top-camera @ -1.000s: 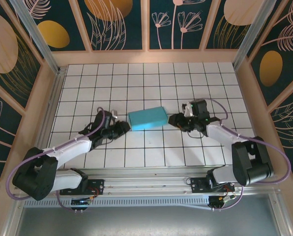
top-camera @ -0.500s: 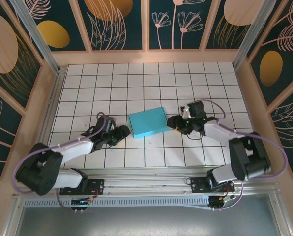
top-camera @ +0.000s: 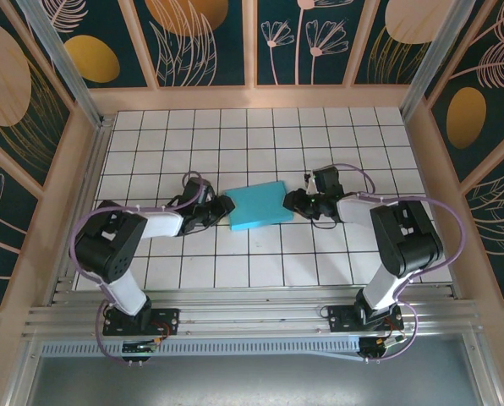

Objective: Fold the paper box

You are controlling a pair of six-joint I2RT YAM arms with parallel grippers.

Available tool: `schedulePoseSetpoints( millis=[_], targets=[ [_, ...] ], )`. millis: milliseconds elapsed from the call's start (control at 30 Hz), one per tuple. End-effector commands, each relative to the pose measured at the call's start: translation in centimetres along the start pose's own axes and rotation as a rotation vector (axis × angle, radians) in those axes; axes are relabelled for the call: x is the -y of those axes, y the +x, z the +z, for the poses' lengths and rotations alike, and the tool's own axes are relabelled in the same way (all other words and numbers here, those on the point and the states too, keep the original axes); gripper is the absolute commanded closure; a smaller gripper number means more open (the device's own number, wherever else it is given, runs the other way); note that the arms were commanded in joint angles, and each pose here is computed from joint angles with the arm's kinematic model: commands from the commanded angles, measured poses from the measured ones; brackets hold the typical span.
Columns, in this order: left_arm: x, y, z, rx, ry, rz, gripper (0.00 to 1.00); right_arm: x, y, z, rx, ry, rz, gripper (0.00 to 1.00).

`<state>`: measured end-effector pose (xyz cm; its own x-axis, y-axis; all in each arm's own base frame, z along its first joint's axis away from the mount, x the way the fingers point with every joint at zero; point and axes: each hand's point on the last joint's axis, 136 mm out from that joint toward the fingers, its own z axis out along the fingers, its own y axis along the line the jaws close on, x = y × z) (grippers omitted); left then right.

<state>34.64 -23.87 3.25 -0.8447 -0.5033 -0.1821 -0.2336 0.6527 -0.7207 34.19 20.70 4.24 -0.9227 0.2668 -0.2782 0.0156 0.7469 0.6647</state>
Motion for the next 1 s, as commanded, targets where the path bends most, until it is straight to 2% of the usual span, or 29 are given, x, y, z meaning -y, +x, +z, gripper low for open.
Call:
schedulePoseSetpoints(
  millis=[0,133,300,433,500,533,633,767,833,900,967],
  targets=[
    [1.7,-0.6,2.2,-0.013,0.036,0.018,0.66,-2.3,-1.9,1.2,0.056,-0.079,0.044,0.64],
    [2.8,-4.0,4.6,0.032,0.042,0.031,0.67,-2.8,-5.2,3.1,0.097,-0.083,0.044,0.66],
    [4.7,-10.0,7.2,0.120,0.061,0.053,0.67,-2.7,-10.7,6.4,0.152,-0.065,0.035,0.66],
    [4.8,-13.6,8.8,0.164,0.043,0.068,0.63,-3.1,-14.8,8.3,0.171,-0.085,0.050,0.66],
    [5.5,-14.8,9.1,0.168,0.072,0.075,0.58,-3.9,-15.8,8.3,0.175,-0.099,0.044,0.61],
    [5.9,-15.4,8.9,0.176,0.080,0.080,0.56,-4.6,-16.3,7.7,0.179,-0.115,0.038,0.56],
    [7.4,-16.7,6.4,0.235,0.085,0.154,0.46,-7.0,-17.4,4.2,0.215,-0.171,-0.001,0.40],
    [9.6,-17.9,0.6,0.354,0.063,0.271,0.34,-8.0,-18.2,-3.6,0.326,-0.184,-0.088,0.30],
    [9.9,-18.3,-3.4,0.447,0.017,0.330,0.33,-6.0,-18.0,-7.5,0.402,-0.126,-0.129,0.28],
    [9.5,-17.8,-7.7,0.537,-0.027,0.411,0.33,-2.1,-17.9,-10.6,0.493,0.006,-0.150,0.26],
    [8.6,-16.5,-11.6,0.628,-0.054,0.526,0.24,2.2,-17.5,-13.3,0.578,0.141,-0.146,0.25]
  ],
)
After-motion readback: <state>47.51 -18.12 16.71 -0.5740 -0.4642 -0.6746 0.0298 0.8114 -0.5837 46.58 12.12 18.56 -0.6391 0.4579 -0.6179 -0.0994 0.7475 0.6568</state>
